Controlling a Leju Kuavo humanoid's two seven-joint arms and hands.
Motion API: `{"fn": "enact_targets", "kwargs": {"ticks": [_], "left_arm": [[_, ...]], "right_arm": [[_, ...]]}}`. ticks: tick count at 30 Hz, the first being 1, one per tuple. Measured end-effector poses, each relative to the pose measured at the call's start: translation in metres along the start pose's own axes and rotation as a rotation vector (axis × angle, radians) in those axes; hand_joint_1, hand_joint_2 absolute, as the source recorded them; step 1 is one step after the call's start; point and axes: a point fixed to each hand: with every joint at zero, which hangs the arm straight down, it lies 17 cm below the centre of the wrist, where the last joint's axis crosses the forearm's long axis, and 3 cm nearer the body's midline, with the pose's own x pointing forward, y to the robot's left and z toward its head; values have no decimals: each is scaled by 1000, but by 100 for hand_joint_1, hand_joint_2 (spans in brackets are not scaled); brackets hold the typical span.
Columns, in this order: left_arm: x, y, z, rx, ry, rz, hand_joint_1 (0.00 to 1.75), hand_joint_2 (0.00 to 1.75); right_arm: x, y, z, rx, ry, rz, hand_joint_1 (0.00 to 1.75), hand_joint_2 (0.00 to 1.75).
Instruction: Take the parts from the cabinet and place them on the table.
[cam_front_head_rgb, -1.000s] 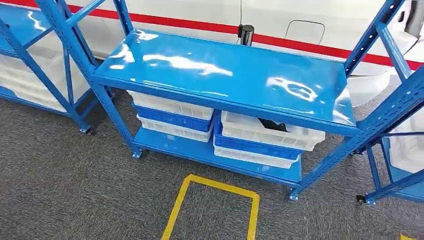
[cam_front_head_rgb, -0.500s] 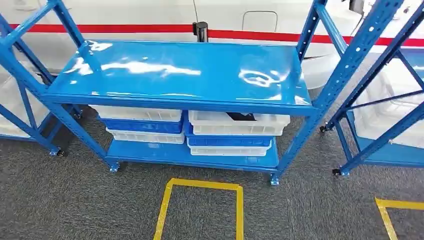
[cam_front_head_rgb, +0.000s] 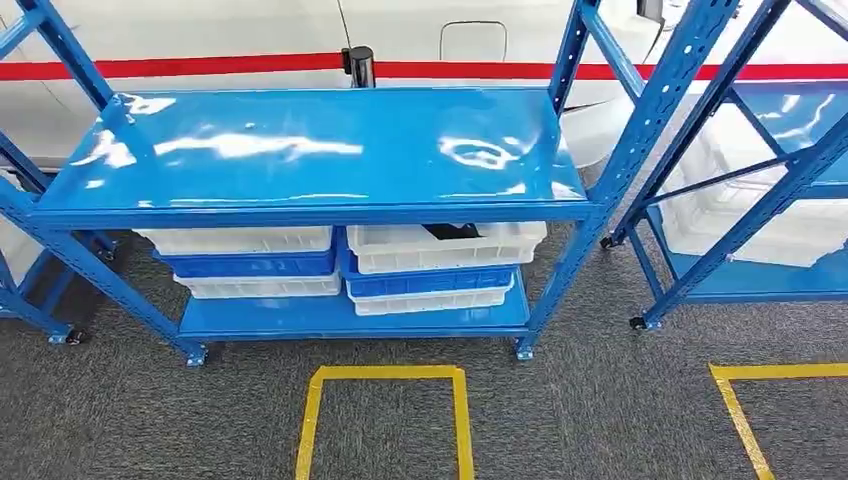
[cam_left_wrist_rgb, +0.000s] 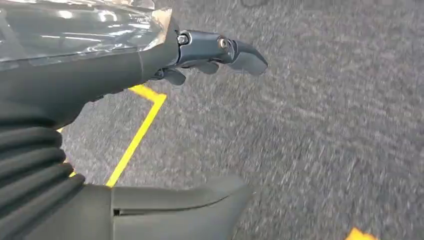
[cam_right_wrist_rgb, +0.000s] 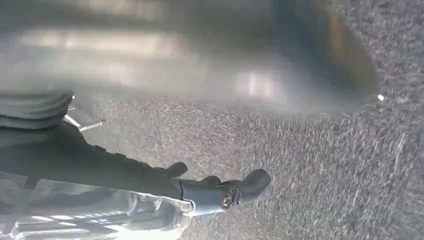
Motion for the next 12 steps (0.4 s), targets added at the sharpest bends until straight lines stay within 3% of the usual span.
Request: {"fn": "enact_targets", "kwargs": {"ticks": [7, 8, 12], "left_arm": [[1, 0, 0, -2, -1, -3, 0, 0], [1, 0, 0, -2, -2, -3, 0, 175], [1, 1, -1, -1, -2, -3, 0, 175]], "right_arm": [[-1, -2, -1, -6, 3, -3, 0, 175], [-1, -2, -1, -5, 3, -3, 0, 175], [0, -2, -1, -7, -3, -6, 0, 175]]}}
